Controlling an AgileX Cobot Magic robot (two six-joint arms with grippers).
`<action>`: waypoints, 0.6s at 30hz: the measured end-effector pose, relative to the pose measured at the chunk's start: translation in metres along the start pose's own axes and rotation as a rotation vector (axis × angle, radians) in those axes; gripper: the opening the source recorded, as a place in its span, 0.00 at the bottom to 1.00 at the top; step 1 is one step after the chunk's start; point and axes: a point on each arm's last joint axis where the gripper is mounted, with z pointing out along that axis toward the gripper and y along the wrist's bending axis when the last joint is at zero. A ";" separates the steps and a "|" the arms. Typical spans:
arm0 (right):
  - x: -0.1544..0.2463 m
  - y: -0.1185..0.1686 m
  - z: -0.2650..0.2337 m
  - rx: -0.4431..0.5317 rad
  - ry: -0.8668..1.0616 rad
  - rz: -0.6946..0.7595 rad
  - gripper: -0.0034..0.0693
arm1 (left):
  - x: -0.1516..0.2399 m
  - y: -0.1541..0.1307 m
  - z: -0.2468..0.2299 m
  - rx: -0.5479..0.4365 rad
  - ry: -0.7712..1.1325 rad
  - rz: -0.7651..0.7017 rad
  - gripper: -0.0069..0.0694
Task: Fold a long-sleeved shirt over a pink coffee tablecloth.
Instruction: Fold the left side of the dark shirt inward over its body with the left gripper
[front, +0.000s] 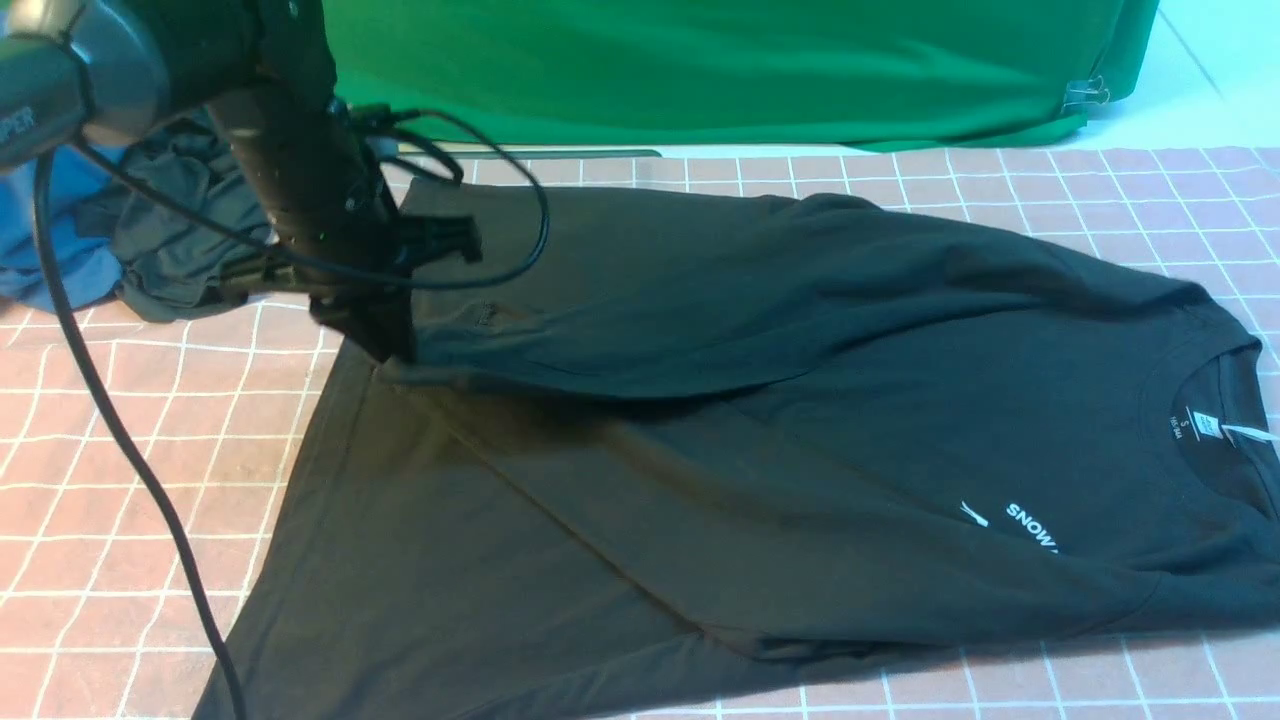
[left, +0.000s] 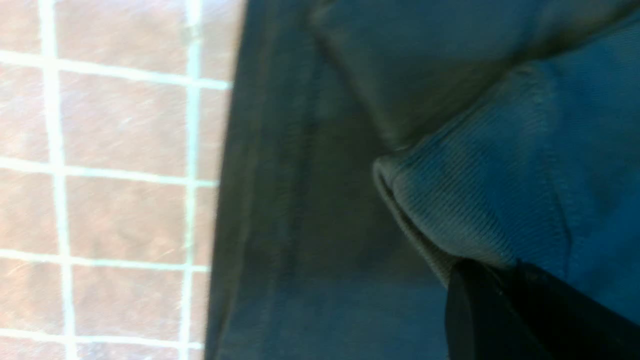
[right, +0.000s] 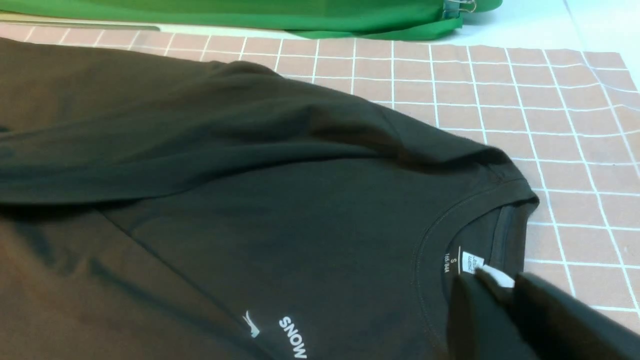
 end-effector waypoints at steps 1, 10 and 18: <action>0.000 0.000 0.000 0.000 0.000 0.000 0.24 | 0.000 0.001 0.001 -0.007 0.001 0.001 0.15; 0.000 0.000 0.000 0.000 0.002 0.000 0.24 | 0.001 0.002 0.002 -0.024 0.002 0.006 0.15; 0.000 0.000 0.000 0.000 0.002 0.000 0.24 | 0.006 0.008 0.011 -0.076 0.024 0.013 0.16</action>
